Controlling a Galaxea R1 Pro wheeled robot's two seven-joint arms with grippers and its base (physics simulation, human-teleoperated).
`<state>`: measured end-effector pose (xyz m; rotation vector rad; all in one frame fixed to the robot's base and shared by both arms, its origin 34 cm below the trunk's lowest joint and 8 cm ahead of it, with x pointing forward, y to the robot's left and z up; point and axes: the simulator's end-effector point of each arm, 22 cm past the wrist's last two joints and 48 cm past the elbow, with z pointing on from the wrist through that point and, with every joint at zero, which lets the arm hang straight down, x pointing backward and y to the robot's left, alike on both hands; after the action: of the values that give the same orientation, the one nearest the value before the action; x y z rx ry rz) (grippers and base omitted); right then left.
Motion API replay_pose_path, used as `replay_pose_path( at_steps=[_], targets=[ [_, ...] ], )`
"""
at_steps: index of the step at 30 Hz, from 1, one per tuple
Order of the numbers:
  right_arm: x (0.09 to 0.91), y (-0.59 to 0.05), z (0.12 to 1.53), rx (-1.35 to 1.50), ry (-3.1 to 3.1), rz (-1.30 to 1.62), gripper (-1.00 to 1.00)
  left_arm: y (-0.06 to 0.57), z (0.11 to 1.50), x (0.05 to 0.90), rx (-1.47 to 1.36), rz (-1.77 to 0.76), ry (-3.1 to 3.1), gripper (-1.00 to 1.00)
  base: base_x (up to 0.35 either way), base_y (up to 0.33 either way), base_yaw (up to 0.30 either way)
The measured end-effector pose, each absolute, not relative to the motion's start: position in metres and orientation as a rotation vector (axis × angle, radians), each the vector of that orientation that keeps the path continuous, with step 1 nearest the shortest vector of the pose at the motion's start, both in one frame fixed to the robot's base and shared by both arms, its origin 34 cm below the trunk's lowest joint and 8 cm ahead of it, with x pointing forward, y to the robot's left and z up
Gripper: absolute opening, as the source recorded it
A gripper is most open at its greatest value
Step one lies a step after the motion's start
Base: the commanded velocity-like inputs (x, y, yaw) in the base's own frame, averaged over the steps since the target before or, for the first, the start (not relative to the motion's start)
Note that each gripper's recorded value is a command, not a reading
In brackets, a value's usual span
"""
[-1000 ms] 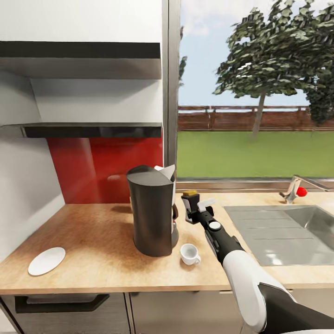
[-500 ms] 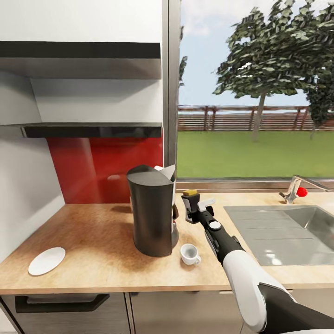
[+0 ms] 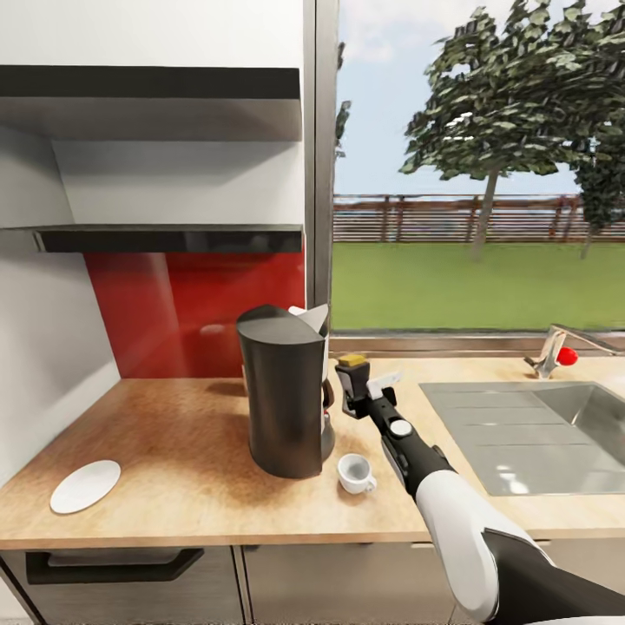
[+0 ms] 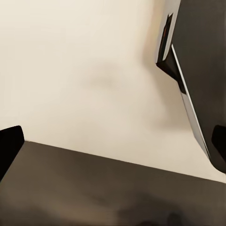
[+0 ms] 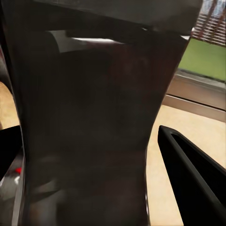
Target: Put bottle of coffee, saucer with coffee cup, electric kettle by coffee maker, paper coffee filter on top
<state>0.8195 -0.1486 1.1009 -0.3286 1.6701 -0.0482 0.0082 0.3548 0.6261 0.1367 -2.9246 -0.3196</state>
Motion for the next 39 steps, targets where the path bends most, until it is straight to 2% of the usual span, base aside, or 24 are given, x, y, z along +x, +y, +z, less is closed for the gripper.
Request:
replay_pose_path(
  at_steps=[16, 39],
  targets=[
    [0.826, -0.149, 1.079, -0.326, 1.687, -0.044, -1.00, 0.353, 0.622, 0.001, 0.129, -0.315, -2.895, 1.00, 0.000, 0.000, 0.000],
    [0.826, -0.149, 1.075, -0.327, 1.692, -0.043, -1.00, 0.353, 0.625, -0.008, 0.130, -0.311, -2.854, 1.00, 0.094, -0.014, 0.000]
  ],
)
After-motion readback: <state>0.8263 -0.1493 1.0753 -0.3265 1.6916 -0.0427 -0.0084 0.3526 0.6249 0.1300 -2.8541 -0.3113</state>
